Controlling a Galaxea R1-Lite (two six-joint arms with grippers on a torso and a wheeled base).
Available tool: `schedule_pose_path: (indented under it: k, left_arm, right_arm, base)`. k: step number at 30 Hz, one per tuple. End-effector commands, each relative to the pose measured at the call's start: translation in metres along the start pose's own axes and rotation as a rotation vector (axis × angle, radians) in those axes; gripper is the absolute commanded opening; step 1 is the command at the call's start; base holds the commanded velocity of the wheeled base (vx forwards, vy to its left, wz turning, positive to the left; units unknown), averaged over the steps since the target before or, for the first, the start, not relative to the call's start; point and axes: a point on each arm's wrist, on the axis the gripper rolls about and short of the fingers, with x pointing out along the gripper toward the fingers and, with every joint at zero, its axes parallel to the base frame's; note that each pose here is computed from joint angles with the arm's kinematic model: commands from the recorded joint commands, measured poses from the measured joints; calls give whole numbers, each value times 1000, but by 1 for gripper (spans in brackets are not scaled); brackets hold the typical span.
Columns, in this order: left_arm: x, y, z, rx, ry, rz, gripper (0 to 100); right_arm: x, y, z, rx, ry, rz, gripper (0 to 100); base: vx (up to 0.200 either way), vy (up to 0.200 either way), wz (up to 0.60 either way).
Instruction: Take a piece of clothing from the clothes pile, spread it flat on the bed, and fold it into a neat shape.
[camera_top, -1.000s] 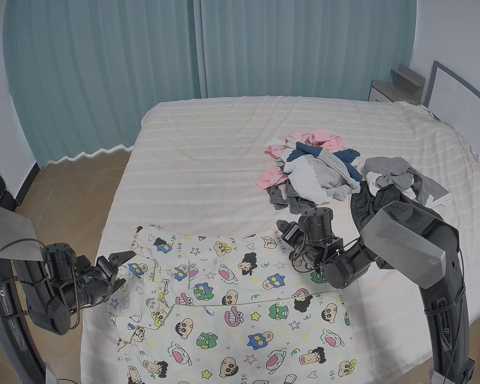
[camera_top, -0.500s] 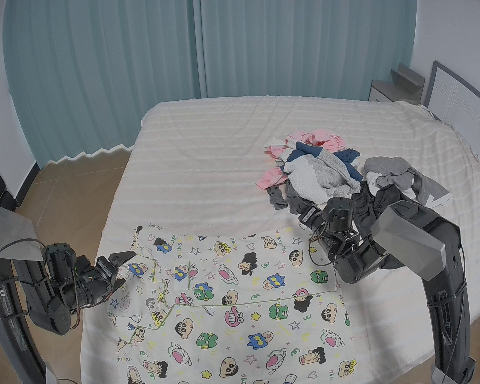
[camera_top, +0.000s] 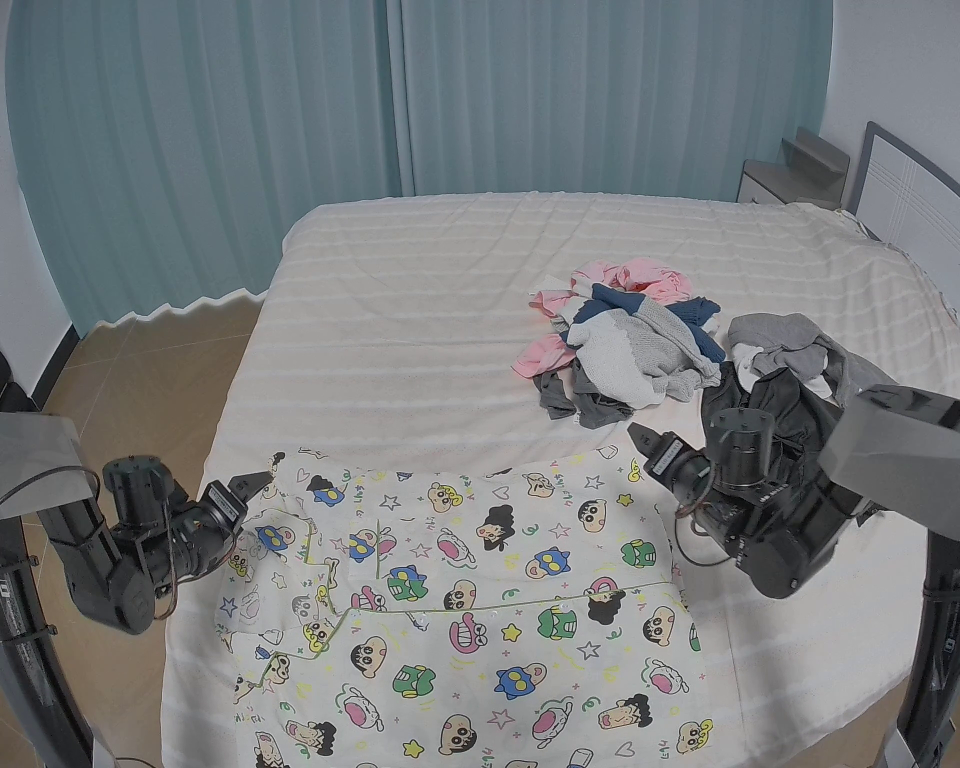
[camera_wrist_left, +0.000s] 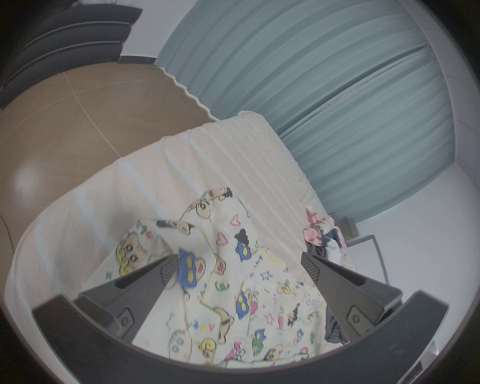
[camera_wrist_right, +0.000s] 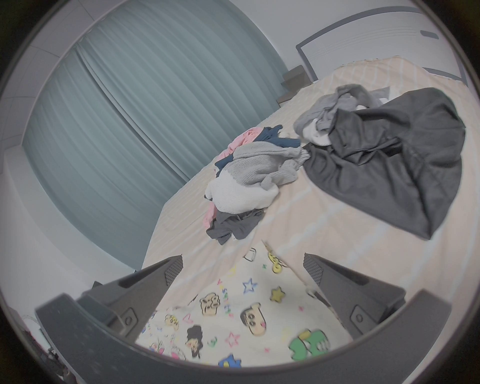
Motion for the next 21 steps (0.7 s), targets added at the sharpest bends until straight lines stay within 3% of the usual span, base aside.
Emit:
schedule_pose_path:
  k: [1,6,10,11,13,21]
  left_arm:
    - [40,-32,41,95,-76,43,100]
    - [78,-48,72,170,-114,97,100]
    - [94,-53,74,188,-78,117,100]
    - [101,-51,70,228,-49,134,100]
    - [119,-31,59,392,6,172,100]
    - [142,-8,40,667,91,169,100]
  right_arm:
    - [-100,-1,44,55,-47,66,100]
    - [-141,-23,62,51,-108,36,100]
    - [-159,-29,67,56,-117,37,100]
    - [-164,-30,67,55,-110,45,100]
    - [-174,-27,63,43,-92,73,100]
    - [-191,-16,70,24,-118,150,100]
  base:
    - [0,0,0]
    - [0,0,0]
    - [0,0,0]
    - [0,0,0]
    - [0,0,0]
    - [0,0,0]
